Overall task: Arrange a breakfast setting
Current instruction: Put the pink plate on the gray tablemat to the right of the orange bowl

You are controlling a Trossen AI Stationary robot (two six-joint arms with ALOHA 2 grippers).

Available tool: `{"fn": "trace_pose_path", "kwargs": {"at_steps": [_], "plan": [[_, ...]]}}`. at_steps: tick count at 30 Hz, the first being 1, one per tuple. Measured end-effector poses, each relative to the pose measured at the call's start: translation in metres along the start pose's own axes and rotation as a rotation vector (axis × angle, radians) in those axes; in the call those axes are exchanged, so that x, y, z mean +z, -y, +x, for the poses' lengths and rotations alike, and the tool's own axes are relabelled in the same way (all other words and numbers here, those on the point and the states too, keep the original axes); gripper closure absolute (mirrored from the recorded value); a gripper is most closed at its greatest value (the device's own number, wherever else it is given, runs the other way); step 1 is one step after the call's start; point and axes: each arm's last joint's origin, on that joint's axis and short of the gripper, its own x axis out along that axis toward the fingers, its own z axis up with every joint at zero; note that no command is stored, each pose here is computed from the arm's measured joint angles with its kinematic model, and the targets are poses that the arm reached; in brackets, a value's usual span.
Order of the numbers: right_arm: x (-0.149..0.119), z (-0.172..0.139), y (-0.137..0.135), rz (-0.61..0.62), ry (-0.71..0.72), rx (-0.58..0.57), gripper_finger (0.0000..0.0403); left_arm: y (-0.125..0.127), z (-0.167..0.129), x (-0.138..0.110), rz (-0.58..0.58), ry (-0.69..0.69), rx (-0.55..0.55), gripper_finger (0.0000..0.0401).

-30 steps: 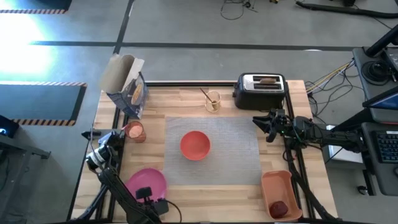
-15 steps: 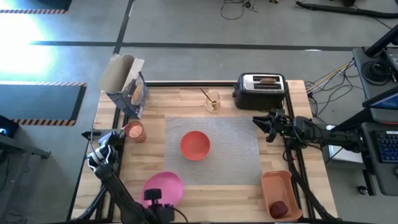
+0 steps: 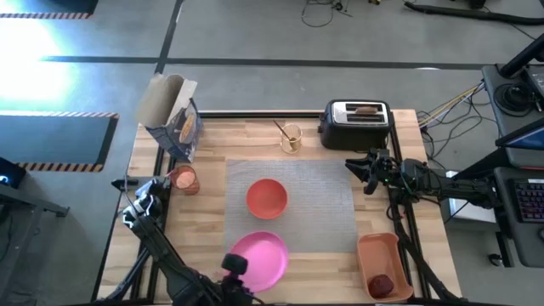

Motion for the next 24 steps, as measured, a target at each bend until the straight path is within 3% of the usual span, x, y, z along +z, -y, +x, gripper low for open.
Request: {"fn": "trace_pose_path", "kwargs": {"at_steps": [11, 17, 24], "plan": [[0.0, 0.0, 0.0, 0.0, -0.001, 0.0, 0.0312, -0.033, 0.023, 0.026, 0.356, 0.104, 0.033, 0.0401], [0.0, 0.0, 0.0, 0.0, 0.0, 0.0, 0.0312, -0.062, 0.042, 0.043, 0.38, 0.137, 0.068, 0.0401], [0.0, 0.0, 0.0, 0.0, -0.001, 0.0, 0.0312, -0.096, 0.086, 0.051, 0.346, 0.066, 0.13, 0.0401]]}}
